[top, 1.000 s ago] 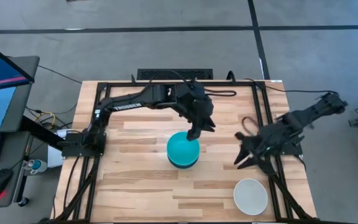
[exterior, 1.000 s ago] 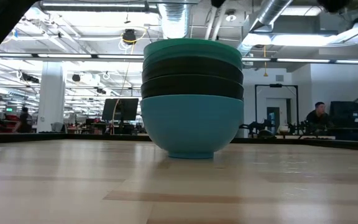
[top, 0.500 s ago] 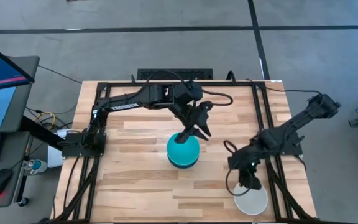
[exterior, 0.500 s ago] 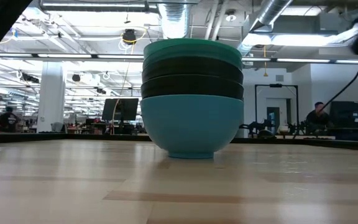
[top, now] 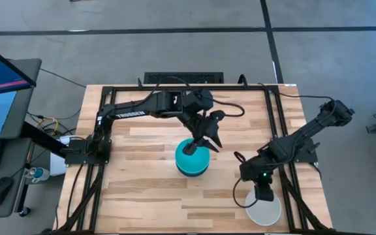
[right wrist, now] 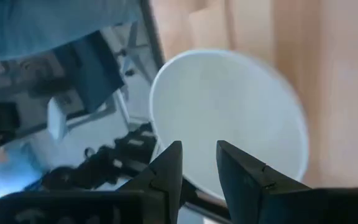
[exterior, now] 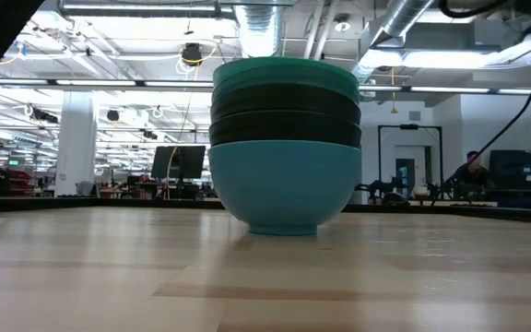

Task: Nest bowls inside each other
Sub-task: Stack the white bowl on the light blue bowl

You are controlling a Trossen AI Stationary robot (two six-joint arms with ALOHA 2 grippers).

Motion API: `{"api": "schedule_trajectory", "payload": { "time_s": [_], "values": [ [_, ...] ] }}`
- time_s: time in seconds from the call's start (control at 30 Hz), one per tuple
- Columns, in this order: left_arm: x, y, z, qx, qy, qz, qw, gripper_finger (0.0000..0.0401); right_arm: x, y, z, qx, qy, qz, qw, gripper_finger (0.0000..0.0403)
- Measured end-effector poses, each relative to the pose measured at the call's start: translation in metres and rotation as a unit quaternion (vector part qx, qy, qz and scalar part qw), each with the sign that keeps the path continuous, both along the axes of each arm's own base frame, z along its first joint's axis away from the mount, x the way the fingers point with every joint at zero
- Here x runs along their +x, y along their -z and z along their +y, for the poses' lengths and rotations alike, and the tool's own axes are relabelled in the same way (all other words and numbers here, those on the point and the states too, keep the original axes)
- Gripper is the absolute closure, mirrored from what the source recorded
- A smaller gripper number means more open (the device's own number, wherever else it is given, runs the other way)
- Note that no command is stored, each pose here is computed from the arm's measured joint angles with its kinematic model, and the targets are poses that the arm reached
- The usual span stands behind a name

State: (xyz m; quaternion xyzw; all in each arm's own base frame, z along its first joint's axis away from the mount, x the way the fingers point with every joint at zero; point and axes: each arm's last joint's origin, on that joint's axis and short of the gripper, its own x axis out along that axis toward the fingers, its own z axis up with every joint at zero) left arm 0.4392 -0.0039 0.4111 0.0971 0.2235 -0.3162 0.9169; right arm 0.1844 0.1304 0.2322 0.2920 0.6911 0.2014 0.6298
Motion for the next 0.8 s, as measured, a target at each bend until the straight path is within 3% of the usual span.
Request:
{"api": "schedule_trajectory", "payload": {
  "time_s": [0.23, 0.8],
  "values": [
    [0.0, 0.001, -0.008, 0.001, 0.009, 0.002, 1.0, 0.0321, 0.001, 0.007, -0.002, -0.092, 0.05, -0.006, 0.995, 0.0281],
    [0.0, 0.002, -0.009, 0.001, 0.004, 0.009, 1.0, 0.0321, -0.002, 0.047, 0.022, -0.178, -0.023, 0.064, 0.982, 0.0281]
  ]
}}
